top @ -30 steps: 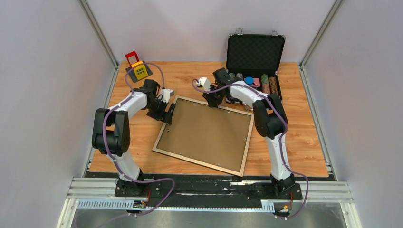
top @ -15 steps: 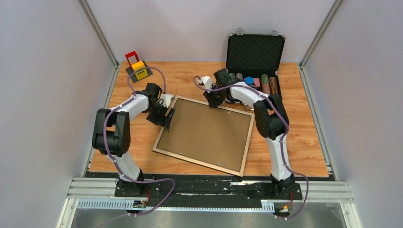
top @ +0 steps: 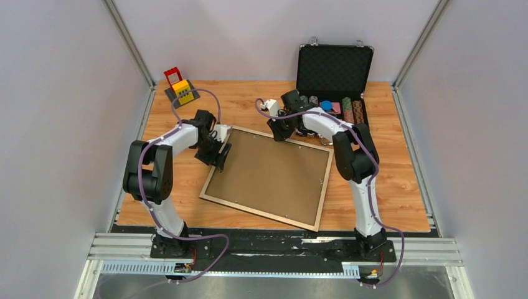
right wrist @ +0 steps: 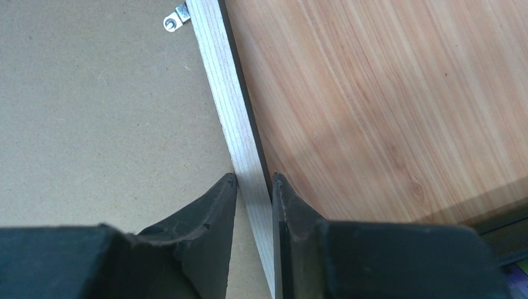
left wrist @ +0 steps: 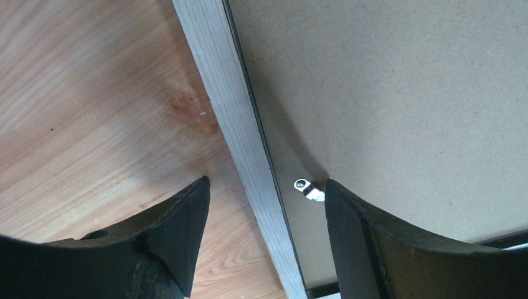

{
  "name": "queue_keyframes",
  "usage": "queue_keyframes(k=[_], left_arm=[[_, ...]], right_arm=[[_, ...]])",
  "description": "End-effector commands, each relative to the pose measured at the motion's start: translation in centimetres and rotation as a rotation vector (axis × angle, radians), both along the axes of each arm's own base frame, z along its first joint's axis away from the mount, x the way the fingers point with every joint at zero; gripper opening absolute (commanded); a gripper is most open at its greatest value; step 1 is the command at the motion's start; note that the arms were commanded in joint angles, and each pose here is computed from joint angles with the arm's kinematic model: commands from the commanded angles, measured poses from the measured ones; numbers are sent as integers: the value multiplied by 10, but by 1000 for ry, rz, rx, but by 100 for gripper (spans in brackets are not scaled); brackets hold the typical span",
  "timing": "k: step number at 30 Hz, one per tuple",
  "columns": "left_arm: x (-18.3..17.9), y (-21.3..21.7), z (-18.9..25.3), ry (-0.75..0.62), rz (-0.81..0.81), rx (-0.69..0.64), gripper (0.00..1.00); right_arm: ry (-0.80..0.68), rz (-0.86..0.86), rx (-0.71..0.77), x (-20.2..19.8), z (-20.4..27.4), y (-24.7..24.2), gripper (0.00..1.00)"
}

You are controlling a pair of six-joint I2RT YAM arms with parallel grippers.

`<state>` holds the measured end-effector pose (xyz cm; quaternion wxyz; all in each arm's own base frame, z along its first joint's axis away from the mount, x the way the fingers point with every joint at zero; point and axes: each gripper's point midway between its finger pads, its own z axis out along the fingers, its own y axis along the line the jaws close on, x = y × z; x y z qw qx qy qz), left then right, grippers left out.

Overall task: Put the photo into the frame
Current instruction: Install the photo frame item at the center of the board.

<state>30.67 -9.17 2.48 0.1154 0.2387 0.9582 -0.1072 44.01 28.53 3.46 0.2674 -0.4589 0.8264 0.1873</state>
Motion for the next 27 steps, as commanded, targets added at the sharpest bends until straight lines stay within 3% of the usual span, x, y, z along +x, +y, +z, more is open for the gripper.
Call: queue_keyframes(k=[1, 16, 27], left_arm=[[7, -4, -3, -15, 11, -3, 75], [5, -5, -6, -8, 2, 3, 65], [3, 0, 0, -31, -1, 24, 49]], right_arm=[[15, 5, 37, -11, 18, 5, 25], [18, 8, 33, -12, 16, 4, 24], [20, 12, 30, -13, 14, 3, 23]])
